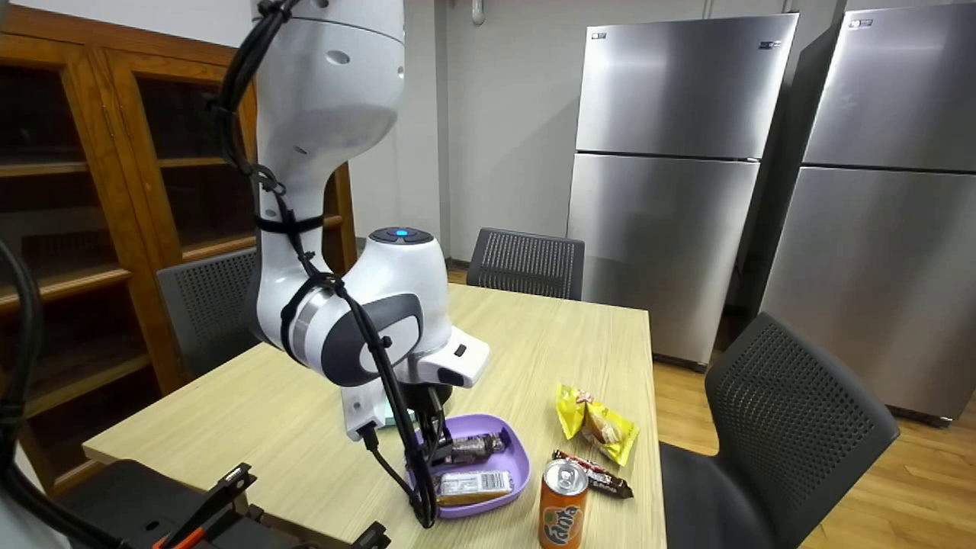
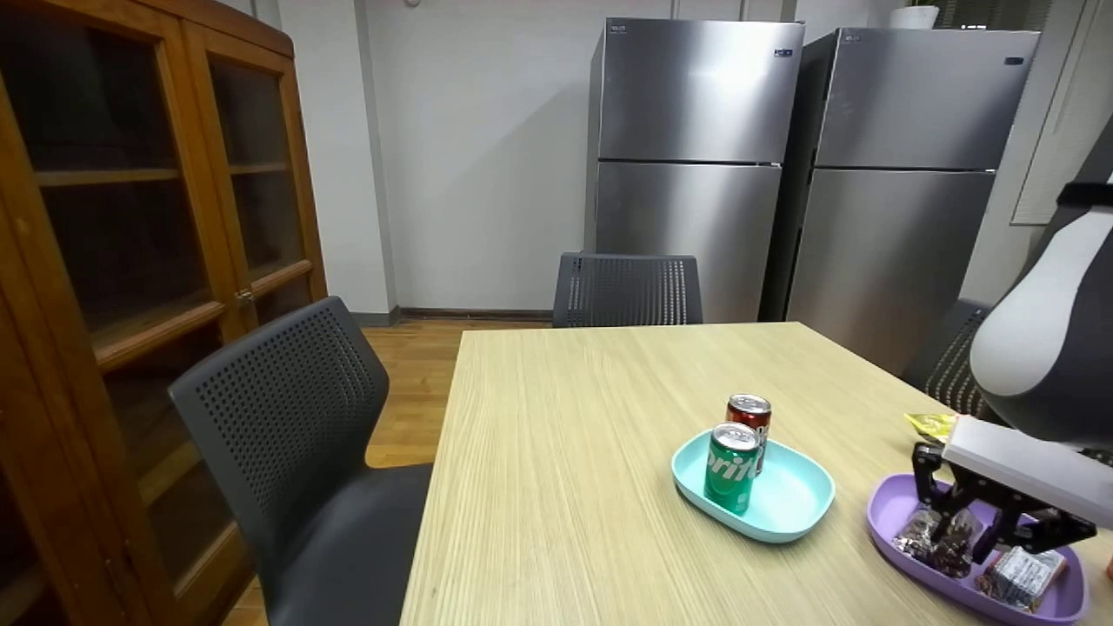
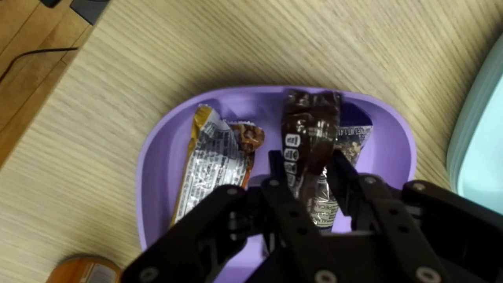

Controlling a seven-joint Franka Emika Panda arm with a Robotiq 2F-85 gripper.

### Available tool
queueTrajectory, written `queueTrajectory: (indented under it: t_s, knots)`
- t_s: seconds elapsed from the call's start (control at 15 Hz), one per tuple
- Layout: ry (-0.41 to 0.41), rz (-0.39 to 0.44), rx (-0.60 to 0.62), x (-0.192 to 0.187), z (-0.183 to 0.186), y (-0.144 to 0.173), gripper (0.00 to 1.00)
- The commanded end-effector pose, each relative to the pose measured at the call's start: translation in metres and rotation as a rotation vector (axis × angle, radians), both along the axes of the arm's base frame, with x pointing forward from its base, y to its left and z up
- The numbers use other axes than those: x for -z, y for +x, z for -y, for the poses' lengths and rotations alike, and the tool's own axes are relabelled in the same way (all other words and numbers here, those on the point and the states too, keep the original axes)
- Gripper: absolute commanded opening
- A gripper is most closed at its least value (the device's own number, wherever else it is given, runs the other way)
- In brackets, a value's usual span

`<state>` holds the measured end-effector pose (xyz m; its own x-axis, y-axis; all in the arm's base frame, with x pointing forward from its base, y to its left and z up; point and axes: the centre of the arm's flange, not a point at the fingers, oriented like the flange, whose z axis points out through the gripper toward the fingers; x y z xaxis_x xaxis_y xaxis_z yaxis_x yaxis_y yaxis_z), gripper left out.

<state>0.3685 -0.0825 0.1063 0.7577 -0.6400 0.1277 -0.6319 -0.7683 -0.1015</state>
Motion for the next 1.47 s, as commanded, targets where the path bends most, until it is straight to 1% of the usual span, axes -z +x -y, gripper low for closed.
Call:
queueTrajectory:
  t_s: [0.0,0.2,0.27,0.33,0.6,0.8,1.07,1.13,1.4]
  knots:
    - [0.009,0.012,-0.006,-0.001,0.005,0.004,0.67]
    - [0.007,0.014,-0.008,-0.002,0.005,0.005,0.89]
    - [0.005,0.016,-0.017,-0.005,0.003,0.006,0.98]
    - [0.002,0.004,-0.036,-0.008,-0.001,0.008,0.99]
    - [-0.019,-0.09,-0.231,-0.026,-0.031,0.013,1.0]
    - [-0.054,-0.149,-0.33,-0.044,-0.05,0.01,1.0]
    - [-0.112,-0.18,-0.4,-0.067,-0.064,0.005,1.0]
    - [-0.075,-0.159,-0.37,-0.04,-0.055,0.015,1.0]
    - [-0.08,-0.162,-0.37,-0.04,-0.055,0.014,1.0]
